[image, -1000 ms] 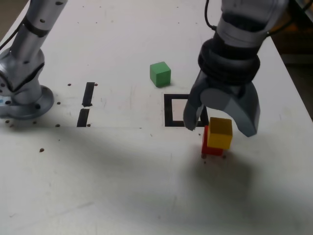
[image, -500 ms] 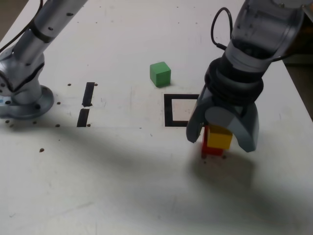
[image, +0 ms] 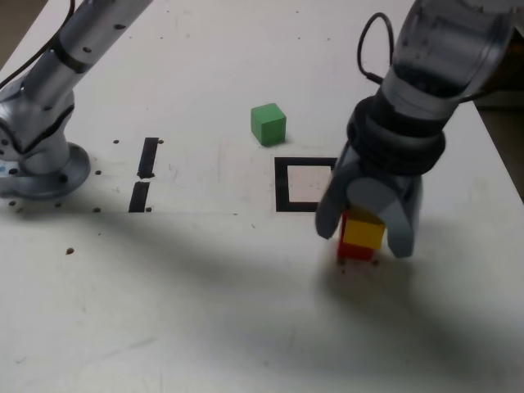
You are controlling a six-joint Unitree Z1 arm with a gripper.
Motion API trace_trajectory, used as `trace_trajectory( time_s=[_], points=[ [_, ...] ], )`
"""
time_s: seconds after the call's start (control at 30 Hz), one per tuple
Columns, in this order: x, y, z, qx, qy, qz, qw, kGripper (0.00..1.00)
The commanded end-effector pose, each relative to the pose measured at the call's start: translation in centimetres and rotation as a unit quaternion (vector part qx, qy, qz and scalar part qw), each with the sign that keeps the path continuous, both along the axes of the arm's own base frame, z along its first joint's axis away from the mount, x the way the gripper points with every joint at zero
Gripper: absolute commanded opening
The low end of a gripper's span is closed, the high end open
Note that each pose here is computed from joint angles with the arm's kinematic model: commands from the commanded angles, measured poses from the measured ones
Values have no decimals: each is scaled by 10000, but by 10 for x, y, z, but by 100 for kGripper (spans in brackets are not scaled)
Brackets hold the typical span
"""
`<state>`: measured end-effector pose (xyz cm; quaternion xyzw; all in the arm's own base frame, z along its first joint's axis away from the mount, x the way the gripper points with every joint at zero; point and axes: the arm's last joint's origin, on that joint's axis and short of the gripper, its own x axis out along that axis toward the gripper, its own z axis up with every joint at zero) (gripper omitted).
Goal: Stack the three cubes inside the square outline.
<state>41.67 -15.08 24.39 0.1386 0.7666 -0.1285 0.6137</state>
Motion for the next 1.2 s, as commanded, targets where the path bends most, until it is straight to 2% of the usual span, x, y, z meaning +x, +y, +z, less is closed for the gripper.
trace_trajectory(
  time_s=[0.0,0.17,0.4,0.5,0.6,0.7,0.8,0.97,1.17],
  points=[
    [1,0,1,-35,10,-6,10000,18],
    [-2,1,7,-82,-7,-24,10000,15],
    [-9,4,18,-74,-38,-56,9999,10],
    [-16,7,33,-29,-157,-77,9998,10],
    [-26,16,55,18,-368,-95,9993,10],
    [-34,31,73,15,-531,-61,9986,10],
    [-40,52,85,-8,-620,8,9981,10],
    [-47,90,91,-26,-599,111,9981,10],
    [-46,133,81,-90,-488,101,9987,10]
  ],
)
